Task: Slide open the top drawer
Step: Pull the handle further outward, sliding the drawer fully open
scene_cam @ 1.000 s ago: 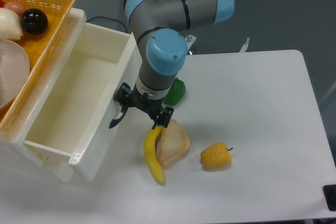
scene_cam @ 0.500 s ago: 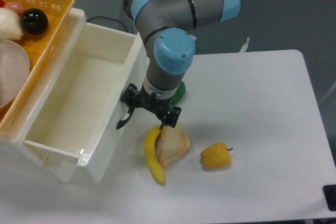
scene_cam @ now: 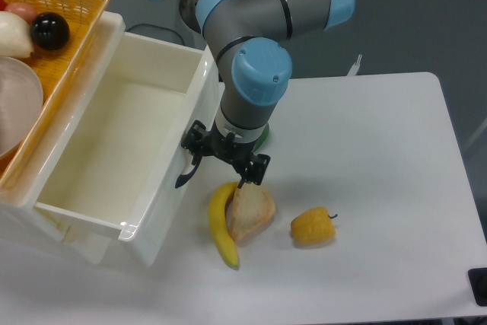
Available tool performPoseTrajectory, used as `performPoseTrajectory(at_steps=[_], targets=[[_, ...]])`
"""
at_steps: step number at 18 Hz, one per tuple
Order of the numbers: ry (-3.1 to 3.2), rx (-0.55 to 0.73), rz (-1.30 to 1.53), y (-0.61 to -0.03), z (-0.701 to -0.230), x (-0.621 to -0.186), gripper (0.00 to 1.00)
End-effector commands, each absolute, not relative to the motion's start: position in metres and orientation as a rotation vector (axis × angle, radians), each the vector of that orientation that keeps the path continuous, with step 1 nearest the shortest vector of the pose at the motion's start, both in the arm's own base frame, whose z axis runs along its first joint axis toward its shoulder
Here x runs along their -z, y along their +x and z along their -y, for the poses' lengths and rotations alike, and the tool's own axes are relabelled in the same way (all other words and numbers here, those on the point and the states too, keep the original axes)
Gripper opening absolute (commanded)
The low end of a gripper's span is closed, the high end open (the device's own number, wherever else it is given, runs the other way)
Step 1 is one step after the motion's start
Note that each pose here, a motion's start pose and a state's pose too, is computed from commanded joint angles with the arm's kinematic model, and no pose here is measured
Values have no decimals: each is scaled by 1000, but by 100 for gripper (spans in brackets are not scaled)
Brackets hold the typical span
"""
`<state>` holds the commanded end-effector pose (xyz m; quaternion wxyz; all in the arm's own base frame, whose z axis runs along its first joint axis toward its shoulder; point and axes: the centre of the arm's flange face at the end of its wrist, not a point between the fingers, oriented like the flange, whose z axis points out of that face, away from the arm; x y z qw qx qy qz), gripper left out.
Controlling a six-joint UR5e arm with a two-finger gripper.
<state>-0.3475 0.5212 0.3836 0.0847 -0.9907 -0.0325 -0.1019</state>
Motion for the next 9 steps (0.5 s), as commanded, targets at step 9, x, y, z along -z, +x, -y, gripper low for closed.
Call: performPoseTrajectory(at_steps=[9], targets=[[-2998,276,107,-357,-517,-375,100]])
